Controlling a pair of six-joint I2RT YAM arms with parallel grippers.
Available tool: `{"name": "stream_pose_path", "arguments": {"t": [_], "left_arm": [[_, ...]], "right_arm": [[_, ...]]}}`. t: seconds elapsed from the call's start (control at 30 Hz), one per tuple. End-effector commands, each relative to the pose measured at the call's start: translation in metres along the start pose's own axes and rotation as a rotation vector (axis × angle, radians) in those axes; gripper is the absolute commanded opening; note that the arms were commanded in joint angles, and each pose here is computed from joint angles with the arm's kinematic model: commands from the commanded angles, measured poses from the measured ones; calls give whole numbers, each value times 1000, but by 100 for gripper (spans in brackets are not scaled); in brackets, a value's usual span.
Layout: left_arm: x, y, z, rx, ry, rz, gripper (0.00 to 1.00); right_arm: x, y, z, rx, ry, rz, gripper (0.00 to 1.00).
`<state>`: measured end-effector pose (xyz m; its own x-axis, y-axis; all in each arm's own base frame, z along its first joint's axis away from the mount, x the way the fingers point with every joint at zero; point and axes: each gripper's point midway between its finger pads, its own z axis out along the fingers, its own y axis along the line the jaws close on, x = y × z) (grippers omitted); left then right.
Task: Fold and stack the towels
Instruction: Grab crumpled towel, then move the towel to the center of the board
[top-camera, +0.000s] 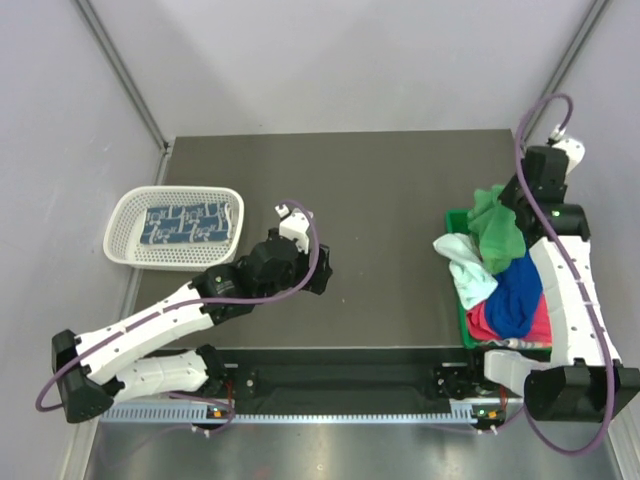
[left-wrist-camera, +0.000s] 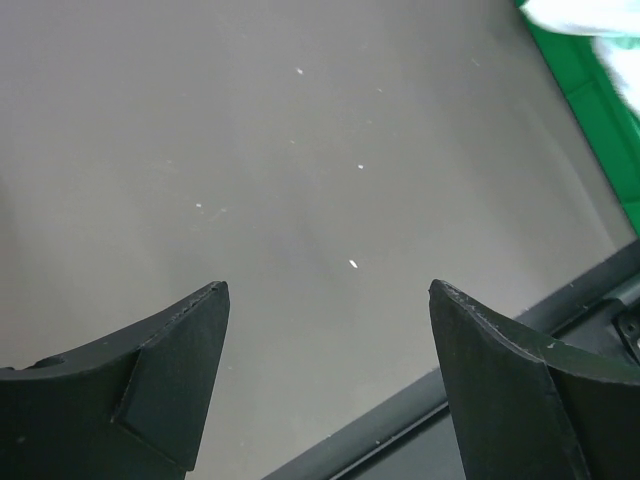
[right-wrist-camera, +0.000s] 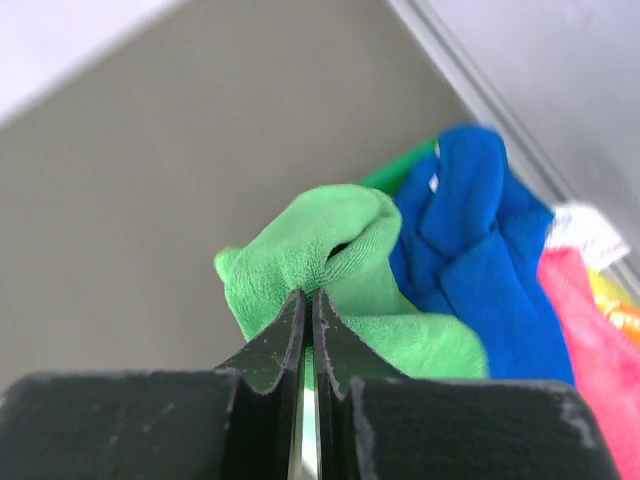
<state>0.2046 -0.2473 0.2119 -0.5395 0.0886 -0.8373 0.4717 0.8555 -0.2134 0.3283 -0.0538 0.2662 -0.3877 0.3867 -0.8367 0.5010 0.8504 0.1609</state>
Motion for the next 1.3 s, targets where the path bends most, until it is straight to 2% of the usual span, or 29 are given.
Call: {"name": "stream_pose_path", "arguments": {"t": [0.0, 0.13, 0.3, 0.47, 0.53, 0.63, 0.77, 0.83, 0.87, 0.9, 0.93, 0.97, 1.07, 1.17, 1.27], "left_arm": [[-33, 2, -7, -32, -96, 1, 86], [-44, 6, -9, -55, -118, 3, 86], [-62, 16, -11, -86, -157, -31, 86], [-79, 32, -16, -110, -180, -81, 86], [-91, 46, -21, -136, -206, -112, 86], [-102, 68, -30, -171, -233, -158, 86], [-107, 94, -42, -237, -265, -215, 88], [-105, 105, -47, -267, -286, -253, 88], [-102, 108, -47, -273, -286, -261, 88], [-95, 113, -45, -293, -284, -275, 88], [-92, 116, -43, -302, -280, -281, 88], [-86, 117, -40, -304, -269, -289, 88], [-63, 117, -24, -294, -208, -316, 88], [-34, 118, -4, -287, -143, -349, 88], [-3, 121, 14, -292, -90, -392, 91]], "right_arm": [[-54, 14, -39, -88, -115, 9, 0], [-84, 29, -59, -152, -174, 14, 0], [-97, 89, -91, -327, -214, -45, 0], [-80, 170, -118, -510, -193, -150, 0], [-80, 191, -131, -563, -207, -167, 0], [-58, 231, -151, -657, -190, -237, 0], [13, 276, -180, -813, -125, -328, 0], [71, 276, -170, -817, -47, -400, 0], [94, 279, -181, -858, -17, -399, 0], [134, 276, -173, -866, 32, -431, 0], [155, 275, -174, -882, 59, -442, 0], [184, 275, -188, -923, 102, -454, 0], [287, 250, -200, -969, 230, -573, 0], [353, 223, -218, -967, 298, -656, 0], [391, 195, -224, -925, 358, -691, 4]]}}
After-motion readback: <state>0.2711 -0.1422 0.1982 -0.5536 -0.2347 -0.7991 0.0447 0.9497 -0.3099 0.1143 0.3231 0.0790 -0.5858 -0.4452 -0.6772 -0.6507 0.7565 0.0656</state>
